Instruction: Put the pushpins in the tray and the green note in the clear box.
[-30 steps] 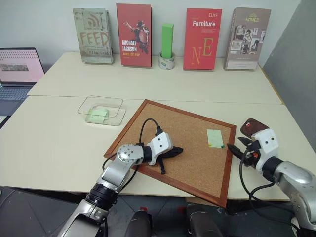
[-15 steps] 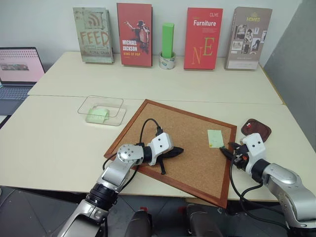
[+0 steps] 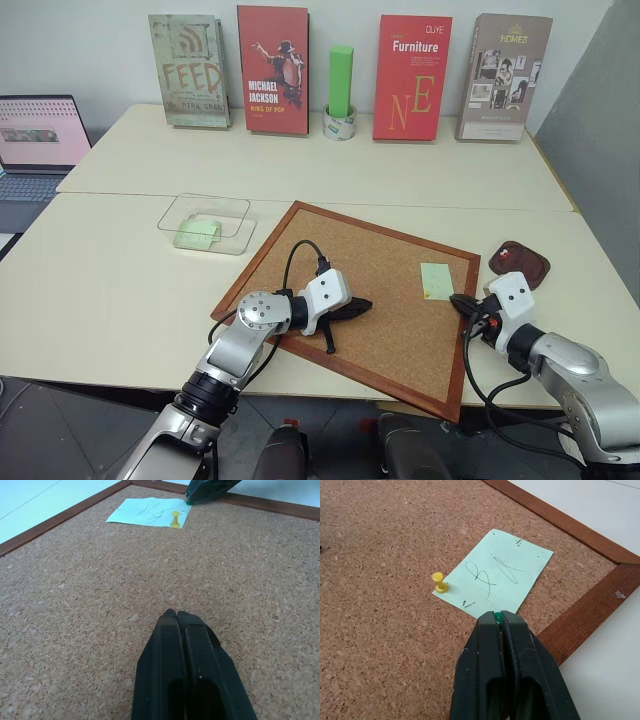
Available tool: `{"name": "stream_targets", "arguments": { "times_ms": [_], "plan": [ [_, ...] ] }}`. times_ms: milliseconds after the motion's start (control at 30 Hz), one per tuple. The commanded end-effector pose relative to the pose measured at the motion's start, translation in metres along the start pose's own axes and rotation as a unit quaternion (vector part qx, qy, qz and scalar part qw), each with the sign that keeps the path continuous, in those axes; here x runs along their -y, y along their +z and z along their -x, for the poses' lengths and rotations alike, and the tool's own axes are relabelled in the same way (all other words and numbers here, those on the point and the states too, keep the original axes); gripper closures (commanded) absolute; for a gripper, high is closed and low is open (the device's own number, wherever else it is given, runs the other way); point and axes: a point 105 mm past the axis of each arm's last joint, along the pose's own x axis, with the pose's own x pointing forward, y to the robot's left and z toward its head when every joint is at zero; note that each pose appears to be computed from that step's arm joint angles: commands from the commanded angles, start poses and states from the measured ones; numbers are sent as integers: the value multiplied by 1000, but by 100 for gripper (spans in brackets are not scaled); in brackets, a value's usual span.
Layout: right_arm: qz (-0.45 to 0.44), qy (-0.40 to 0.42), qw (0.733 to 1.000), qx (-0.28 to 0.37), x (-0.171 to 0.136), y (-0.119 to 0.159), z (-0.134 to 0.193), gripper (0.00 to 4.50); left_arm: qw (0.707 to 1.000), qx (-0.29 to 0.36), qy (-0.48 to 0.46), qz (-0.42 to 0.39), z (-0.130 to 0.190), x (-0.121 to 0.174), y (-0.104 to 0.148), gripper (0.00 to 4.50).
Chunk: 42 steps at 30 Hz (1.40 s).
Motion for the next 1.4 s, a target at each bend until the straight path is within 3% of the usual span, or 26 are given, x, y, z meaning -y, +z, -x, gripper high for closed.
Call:
{"name": "stream_targets", "arguments": {
  "times_ms": [33,400,633,833,1067,1400],
  "plan": [
    [32,-10,997,69,1,38,9,448,1000,-24,-2,5,1,3,-12,450],
    [48,-37,994,87,11,58,22,448,1000,-25,-5,6,0,4,-13,450],
    [143,-158,977,-6,75,37,24,448,1000,-23,-6,7,-1,4,-12,450],
    [190,-202,960,-46,113,28,16,448,1000,-23,-6,7,-1,5,-12,450],
    [209,-196,956,-66,128,22,1,448,1000,-21,-5,8,-2,6,-11,450],
    [171,-192,963,-75,134,19,-2,246,1000,-21,-6,9,-2,7,-11,450]
  ]
}}
